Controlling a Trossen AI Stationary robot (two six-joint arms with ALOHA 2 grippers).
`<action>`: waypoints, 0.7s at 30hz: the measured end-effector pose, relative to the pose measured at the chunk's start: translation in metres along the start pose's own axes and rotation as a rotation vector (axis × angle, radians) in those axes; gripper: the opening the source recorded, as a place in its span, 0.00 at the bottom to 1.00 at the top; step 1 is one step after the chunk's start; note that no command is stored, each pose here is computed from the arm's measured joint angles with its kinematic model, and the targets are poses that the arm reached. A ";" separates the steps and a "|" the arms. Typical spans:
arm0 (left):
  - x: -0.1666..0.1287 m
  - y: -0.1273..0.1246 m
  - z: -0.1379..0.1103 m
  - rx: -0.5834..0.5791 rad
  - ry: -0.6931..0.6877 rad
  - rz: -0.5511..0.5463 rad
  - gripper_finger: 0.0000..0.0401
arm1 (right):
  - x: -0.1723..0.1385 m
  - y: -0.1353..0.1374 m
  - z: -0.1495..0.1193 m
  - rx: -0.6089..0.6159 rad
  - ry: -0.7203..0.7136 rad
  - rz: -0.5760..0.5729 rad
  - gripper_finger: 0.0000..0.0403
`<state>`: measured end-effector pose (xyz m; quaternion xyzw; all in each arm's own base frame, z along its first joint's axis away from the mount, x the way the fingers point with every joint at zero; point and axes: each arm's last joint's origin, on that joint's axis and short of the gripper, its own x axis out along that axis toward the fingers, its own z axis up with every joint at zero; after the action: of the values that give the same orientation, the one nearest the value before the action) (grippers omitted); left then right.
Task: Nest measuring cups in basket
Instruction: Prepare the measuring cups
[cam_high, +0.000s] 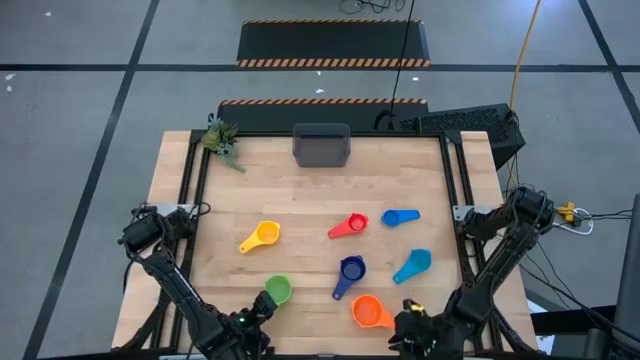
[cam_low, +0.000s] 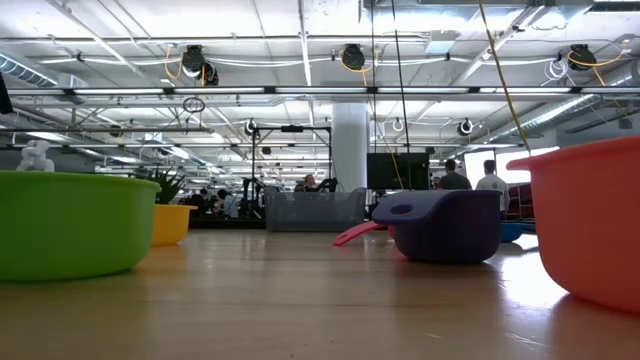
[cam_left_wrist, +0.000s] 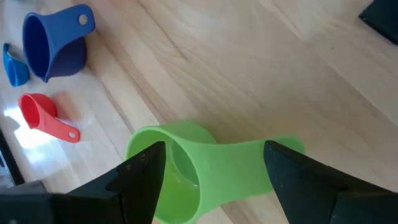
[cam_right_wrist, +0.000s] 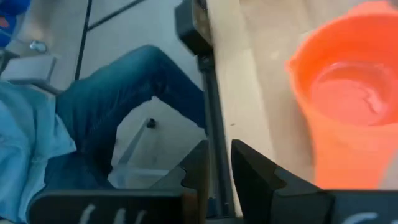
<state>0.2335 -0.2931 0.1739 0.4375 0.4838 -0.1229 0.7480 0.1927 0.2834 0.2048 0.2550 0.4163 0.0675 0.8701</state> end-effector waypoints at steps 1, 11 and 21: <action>0.000 0.000 0.000 -0.001 0.000 0.000 0.69 | 0.003 0.003 -0.001 0.000 0.013 0.005 0.15; 0.001 0.001 0.000 -0.008 0.002 0.001 0.69 | 0.033 0.002 -0.008 0.039 0.098 -0.031 0.15; 0.001 0.001 0.000 -0.021 0.001 0.001 0.69 | 0.054 -0.013 0.009 -0.005 0.063 -0.080 0.08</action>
<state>0.2348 -0.2923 0.1739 0.4297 0.4851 -0.1174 0.7525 0.2330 0.2867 0.1652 0.2339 0.4531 0.0418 0.8592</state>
